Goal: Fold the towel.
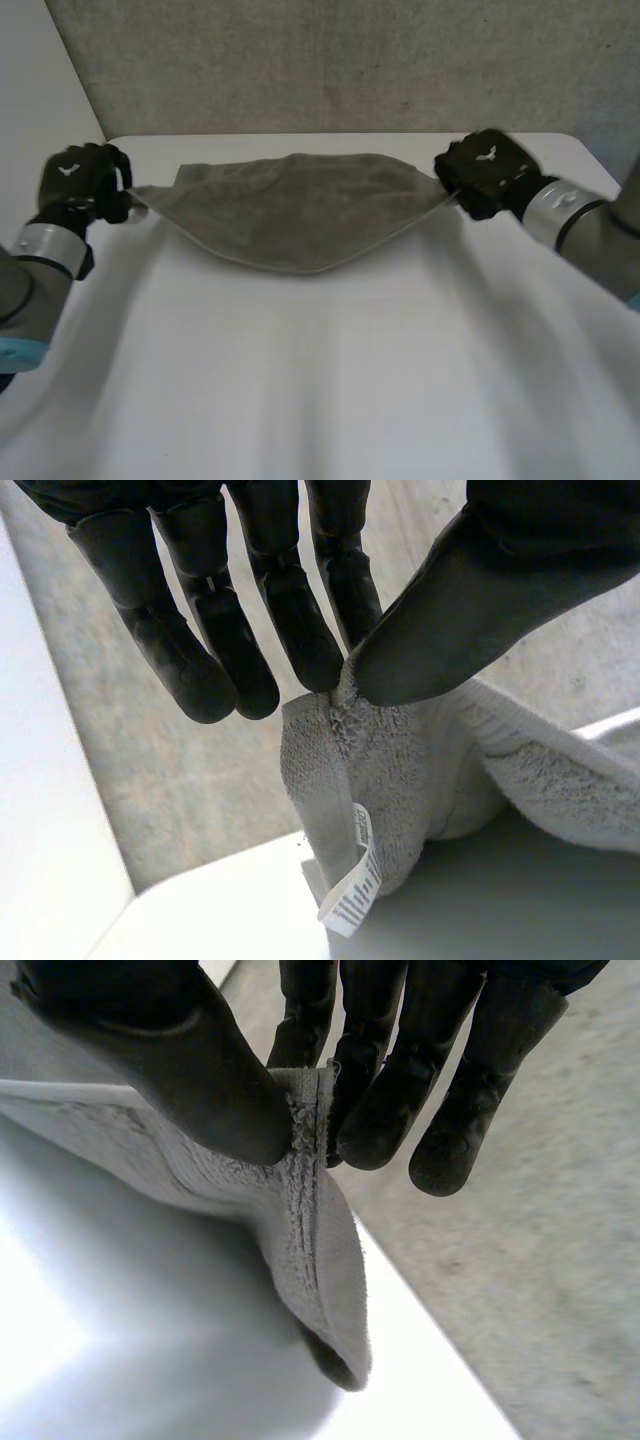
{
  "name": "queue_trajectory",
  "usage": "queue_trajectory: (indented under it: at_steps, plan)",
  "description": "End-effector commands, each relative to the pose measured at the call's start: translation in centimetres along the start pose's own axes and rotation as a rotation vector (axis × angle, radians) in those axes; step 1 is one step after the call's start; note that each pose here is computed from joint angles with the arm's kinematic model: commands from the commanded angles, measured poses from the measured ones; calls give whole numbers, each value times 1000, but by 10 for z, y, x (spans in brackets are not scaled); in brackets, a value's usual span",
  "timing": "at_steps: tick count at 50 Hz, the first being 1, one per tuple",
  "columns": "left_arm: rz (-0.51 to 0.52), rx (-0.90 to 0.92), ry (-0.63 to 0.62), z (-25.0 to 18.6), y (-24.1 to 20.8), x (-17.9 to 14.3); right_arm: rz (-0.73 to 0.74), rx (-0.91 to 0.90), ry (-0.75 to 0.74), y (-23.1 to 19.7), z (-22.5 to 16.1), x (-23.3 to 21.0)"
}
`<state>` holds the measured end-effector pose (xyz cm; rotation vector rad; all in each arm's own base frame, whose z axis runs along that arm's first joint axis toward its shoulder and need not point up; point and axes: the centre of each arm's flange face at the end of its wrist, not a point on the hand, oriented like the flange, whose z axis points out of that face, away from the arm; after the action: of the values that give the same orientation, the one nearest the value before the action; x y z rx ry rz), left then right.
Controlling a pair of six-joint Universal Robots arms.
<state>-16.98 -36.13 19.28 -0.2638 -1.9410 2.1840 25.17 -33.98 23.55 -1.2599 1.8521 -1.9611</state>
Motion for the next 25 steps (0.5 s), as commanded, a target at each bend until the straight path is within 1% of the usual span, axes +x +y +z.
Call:
queue_trajectory:
  at_steps: [1, 2, 3, 4, 5, 7, 8, 10, 13, 18, 24, 25]
  plan:
    - [-4, 93, 15, -25, -52, -2, -8, 14, 73, -45, -33, 32]
    - [-19, 113, 18, -32, -64, 1, -13, 14, 89, -55, -41, 39]
    - [-19, 113, 18, -32, -65, 1, -13, 14, 89, -55, -41, 39]
    - [-35, 128, 19, -40, -75, 2, -13, 9, 104, -63, -48, 45]
    - [-35, 128, 19, -40, -75, 2, -8, -3, 111, -69, -56, 49]
    - [-81, 152, 26, -55, -93, 7, 3, -21, 112, -74, -62, 53]
    - [-81, 152, 27, -55, -93, 7, 3, -22, 112, -74, -62, 53]
    - [-121, 165, 26, -66, -107, 8, 33, -71, 117, -76, -72, 61]
    - [-144, 162, 21, -75, -115, 9, 61, -114, 114, -78, -80, 67]
    - [-149, 155, 17, -78, -117, 9, 80, -147, 107, -81, -86, 70]
    - [-145, 148, 12, -73, -116, 6, 90, -169, 104, -75, -84, 71]
    - [-147, 136, 10, -70, -112, 5, 100, -182, 96, -69, -80, 71]
